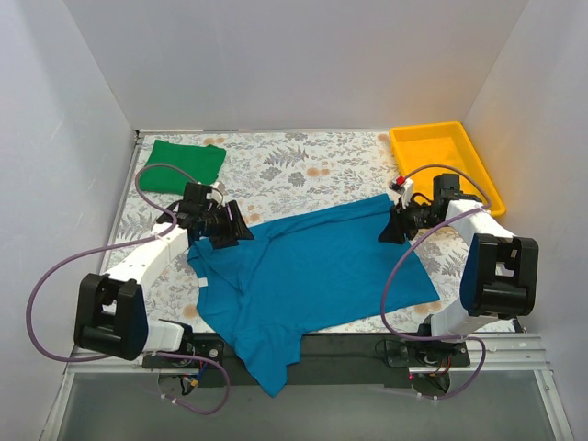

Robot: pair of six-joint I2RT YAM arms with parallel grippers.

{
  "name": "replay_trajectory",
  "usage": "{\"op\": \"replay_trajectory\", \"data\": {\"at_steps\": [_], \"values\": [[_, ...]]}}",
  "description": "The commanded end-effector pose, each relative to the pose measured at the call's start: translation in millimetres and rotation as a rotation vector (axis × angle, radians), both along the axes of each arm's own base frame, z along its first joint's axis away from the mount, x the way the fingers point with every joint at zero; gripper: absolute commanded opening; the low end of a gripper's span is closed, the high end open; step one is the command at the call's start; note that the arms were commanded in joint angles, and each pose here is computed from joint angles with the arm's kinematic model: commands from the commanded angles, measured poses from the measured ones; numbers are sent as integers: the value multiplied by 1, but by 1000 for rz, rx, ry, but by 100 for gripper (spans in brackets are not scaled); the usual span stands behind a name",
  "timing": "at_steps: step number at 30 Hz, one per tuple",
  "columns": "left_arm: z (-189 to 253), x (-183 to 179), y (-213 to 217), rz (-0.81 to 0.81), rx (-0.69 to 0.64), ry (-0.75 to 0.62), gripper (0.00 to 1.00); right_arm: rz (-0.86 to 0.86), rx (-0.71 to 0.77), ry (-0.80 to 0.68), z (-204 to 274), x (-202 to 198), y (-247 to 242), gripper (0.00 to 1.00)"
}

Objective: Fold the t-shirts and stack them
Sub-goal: Fold the tshirt

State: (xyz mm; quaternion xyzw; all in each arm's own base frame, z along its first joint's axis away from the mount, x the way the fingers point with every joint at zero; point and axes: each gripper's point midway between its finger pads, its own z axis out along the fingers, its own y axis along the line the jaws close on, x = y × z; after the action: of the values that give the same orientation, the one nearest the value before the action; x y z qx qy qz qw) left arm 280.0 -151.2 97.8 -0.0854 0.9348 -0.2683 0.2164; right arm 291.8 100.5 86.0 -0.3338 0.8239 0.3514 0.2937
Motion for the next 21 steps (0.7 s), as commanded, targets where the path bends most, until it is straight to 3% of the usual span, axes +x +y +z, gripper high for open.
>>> {"op": "replay_trajectory", "data": {"at_steps": [1,21], "values": [[15,20,-2,-26,10,-97,54,19,24,-21,7,-1,3,49],[-10,45,-4,-103,69,-98,55,9,25,-28,10,0,-1,49]]}}
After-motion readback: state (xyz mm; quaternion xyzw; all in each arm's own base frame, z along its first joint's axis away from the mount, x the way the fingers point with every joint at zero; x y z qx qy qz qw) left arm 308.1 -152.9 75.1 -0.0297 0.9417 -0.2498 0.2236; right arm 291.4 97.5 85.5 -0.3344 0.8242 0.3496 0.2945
